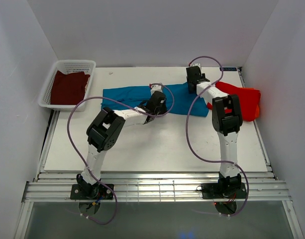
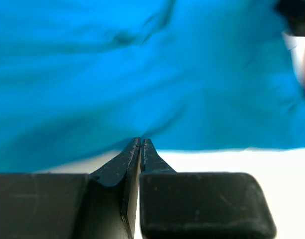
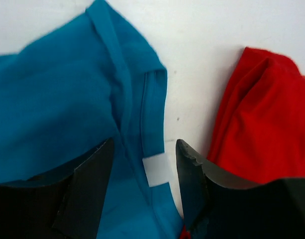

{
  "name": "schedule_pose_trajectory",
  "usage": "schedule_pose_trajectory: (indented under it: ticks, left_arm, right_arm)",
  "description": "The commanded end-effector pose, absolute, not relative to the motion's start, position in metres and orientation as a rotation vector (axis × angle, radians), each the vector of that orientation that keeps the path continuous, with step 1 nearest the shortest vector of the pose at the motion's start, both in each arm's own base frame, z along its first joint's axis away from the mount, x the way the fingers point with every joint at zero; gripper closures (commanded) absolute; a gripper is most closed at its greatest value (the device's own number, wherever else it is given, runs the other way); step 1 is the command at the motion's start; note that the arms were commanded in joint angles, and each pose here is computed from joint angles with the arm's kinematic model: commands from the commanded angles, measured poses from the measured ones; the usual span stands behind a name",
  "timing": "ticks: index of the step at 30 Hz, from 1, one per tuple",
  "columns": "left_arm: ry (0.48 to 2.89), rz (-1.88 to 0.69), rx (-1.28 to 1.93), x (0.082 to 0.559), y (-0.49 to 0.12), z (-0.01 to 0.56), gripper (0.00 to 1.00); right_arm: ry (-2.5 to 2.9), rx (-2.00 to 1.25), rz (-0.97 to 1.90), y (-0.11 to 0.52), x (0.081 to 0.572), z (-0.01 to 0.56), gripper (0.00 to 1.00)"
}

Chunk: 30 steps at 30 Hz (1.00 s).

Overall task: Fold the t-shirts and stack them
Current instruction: Fold the tshirt

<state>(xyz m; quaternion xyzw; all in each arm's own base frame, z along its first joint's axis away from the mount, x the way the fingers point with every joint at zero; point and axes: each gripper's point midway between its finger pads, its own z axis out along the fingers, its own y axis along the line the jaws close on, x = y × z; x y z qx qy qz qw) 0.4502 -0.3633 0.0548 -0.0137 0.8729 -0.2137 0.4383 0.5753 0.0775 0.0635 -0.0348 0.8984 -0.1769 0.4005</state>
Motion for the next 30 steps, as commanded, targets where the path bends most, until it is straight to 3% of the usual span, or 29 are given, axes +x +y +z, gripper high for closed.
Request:
schedule_pose_trajectory:
  ticks: [1, 6, 7, 10, 14, 20, 30]
  left_arm:
    - [2.044, -0.490, -0.078, 0.447, -0.342, 0.114, 0.84]
    - [1.970, -0.175, -0.233, 0.436, -0.264, 0.130, 0.84]
    - [1.975, -0.110, -0.246, 0.428, -0.248, 0.123, 0.84]
    - [1.932, 0.036, -0.308, 0.418, -0.204, 0.132, 0.90]
    - [1.908, 0.092, -0.369, 0.414, -0.164, 0.133, 1.00]
    - [1.972, 0.199, -0.449, 0.424, -0.103, 0.091, 1.00]
    - [2.005, 0.270, -0.568, 0.438, -0.052, 0.052, 1.00]
  right_arm:
    - [2.141, -0.061, -0.325, 0.085, 0.570, 0.113, 0.42]
    - [2.164, -0.078, -0.216, 0.100, 0.536, 0.125, 0.56]
    - [2.175, -0.079, -0.203, 0.100, 0.529, 0.123, 0.73]
    - [2.251, -0.078, -0.146, 0.104, 0.503, 0.106, 0.92]
    - [2.330, -0.072, -0.119, 0.104, 0.479, 0.080, 0.92]
    - [2.405, -0.075, -0.133, 0.104, 0.472, 0.052, 0.92]
    - [2.436, -0.086, -0.191, 0.102, 0.489, 0.036, 0.92]
